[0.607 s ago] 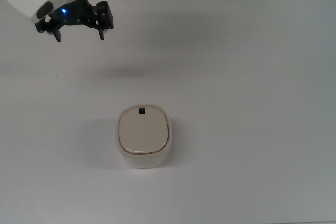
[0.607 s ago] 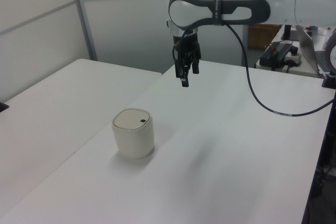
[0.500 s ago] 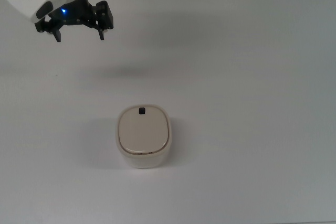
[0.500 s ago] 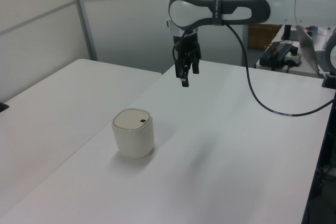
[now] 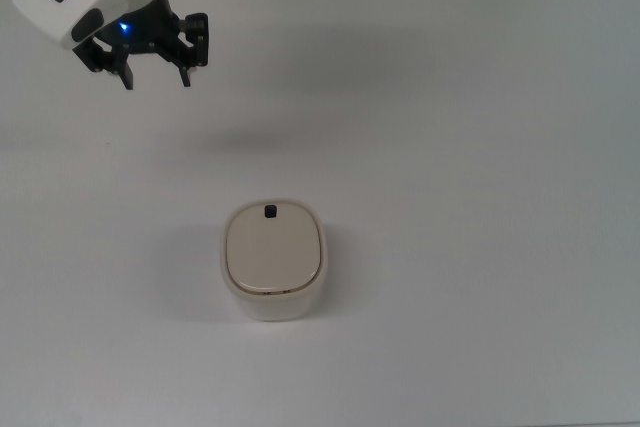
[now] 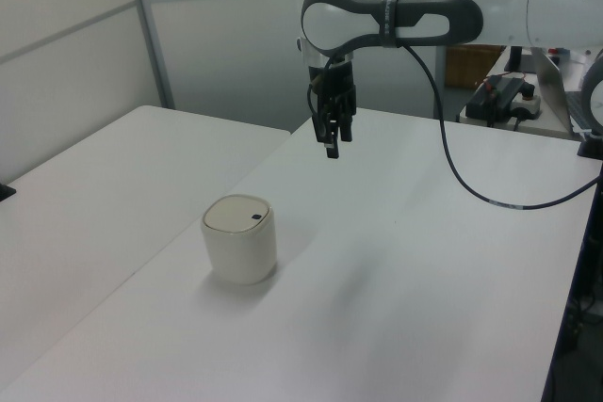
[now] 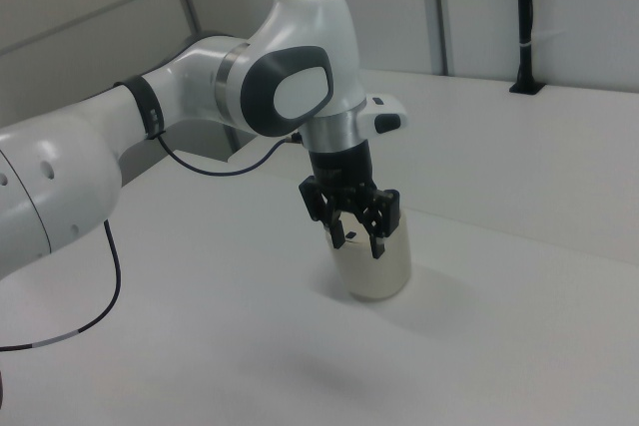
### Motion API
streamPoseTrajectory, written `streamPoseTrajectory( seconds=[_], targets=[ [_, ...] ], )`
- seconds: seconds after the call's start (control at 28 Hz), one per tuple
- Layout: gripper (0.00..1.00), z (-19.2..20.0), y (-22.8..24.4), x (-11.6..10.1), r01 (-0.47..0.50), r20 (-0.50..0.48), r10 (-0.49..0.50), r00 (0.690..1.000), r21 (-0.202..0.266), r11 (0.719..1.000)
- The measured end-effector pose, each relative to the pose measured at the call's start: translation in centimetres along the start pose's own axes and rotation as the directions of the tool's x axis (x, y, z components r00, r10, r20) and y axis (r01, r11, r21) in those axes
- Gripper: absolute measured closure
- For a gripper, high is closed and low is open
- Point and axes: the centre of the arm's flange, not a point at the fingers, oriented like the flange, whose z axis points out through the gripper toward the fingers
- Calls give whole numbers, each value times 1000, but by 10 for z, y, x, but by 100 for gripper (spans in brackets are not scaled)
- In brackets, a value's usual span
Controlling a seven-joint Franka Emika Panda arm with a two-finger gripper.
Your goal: Open the trash can
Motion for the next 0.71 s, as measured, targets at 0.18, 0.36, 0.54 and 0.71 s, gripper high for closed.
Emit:
streamPoseTrajectory(
  seconds=[0.18, 0.36, 0.54, 0.71],
  targets=[
    [53, 3, -8, 12, 6, -60, -4, 998, 35, 999],
    [72, 14, -20, 37, 19, -169, -7, 986, 66, 998],
    [89, 24, -41, 63, 38, -293, -9, 956, 94, 995],
    [99, 43, -74, 85, 74, -359, -37, 933, 91, 993]
  ],
)
